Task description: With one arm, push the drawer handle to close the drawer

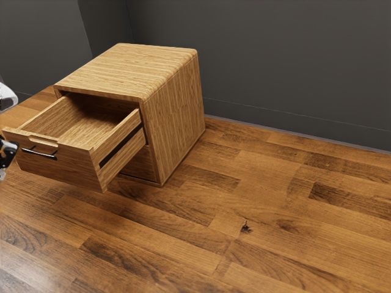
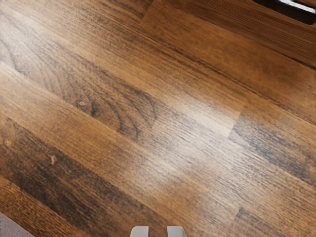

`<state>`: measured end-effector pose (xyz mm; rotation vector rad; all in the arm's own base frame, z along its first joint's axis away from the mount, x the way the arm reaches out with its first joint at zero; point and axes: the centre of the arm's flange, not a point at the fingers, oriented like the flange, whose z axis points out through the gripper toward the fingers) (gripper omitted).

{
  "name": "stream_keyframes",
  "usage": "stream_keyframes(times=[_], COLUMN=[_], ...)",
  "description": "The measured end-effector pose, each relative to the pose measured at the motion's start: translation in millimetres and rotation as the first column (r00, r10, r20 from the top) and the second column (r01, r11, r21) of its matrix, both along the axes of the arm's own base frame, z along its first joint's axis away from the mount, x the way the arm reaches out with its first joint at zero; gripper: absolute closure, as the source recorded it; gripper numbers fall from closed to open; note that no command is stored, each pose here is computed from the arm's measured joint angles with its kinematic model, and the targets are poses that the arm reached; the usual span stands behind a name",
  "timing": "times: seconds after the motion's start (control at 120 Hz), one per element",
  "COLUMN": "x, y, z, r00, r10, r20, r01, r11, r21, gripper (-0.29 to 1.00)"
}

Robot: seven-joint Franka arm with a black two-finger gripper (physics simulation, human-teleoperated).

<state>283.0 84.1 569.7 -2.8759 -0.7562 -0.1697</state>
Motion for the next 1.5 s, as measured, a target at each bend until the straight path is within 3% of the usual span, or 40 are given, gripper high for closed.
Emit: stream_keyframes(times=[0.217,0.483,1.5], x=[19,29,99], y=[2,3,23], z=[-17,-25,-62], r00=[0.99,0.967,0.916], r10=[-0.133,-0.245,-0.4], r20=[0.042,0.066,0.037], r01=[0.13,0.238,0.393], r11=[0.989,0.966,0.911], r21=[0.065,0.104,0.126], gripper=[0.78,0.78,0.79])
